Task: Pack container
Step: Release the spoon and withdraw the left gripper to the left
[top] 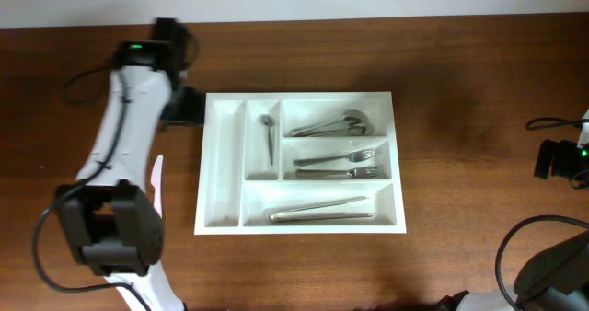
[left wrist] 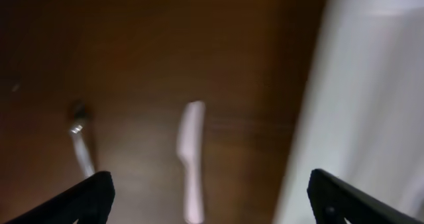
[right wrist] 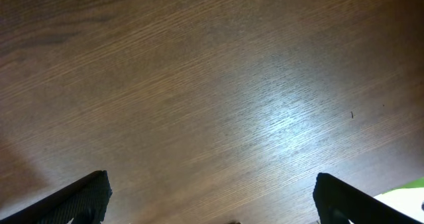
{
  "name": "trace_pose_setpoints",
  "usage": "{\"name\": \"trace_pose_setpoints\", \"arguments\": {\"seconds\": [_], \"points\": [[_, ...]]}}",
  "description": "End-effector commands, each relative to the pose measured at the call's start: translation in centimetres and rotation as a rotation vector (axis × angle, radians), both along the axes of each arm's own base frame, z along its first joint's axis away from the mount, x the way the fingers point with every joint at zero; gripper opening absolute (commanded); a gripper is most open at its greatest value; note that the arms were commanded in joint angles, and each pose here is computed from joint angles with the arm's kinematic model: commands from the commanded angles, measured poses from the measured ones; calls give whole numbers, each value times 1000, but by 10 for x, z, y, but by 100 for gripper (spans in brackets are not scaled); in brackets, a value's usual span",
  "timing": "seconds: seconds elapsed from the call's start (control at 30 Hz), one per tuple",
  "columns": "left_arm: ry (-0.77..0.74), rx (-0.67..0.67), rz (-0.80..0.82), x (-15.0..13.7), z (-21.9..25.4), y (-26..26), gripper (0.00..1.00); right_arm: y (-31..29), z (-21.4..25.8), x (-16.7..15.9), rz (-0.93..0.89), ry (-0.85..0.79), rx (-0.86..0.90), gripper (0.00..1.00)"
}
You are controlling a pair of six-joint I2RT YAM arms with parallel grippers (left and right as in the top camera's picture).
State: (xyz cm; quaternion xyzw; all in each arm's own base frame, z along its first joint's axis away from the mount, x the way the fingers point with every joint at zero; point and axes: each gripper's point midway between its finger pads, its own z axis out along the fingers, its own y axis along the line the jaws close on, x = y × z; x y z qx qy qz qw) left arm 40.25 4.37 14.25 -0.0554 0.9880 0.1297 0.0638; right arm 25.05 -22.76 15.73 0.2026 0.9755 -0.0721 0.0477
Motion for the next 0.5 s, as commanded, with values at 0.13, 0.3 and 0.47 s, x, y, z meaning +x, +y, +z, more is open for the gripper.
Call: {"name": "trace_pose_setpoints", "arguments": {"seconds": [0.13, 0.3, 0.47], "points": [[-5, 1, 252, -27, 4, 109, 96, 1, 7, 0, 8, -18, -14, 99], [-38, -146, 267, -36, -9, 153, 96, 1, 7, 0, 8, -18, -14, 99], [-40, -283, 184, -45, -30, 175, 96, 1, 7, 0, 8, -18, -14, 99]]}}
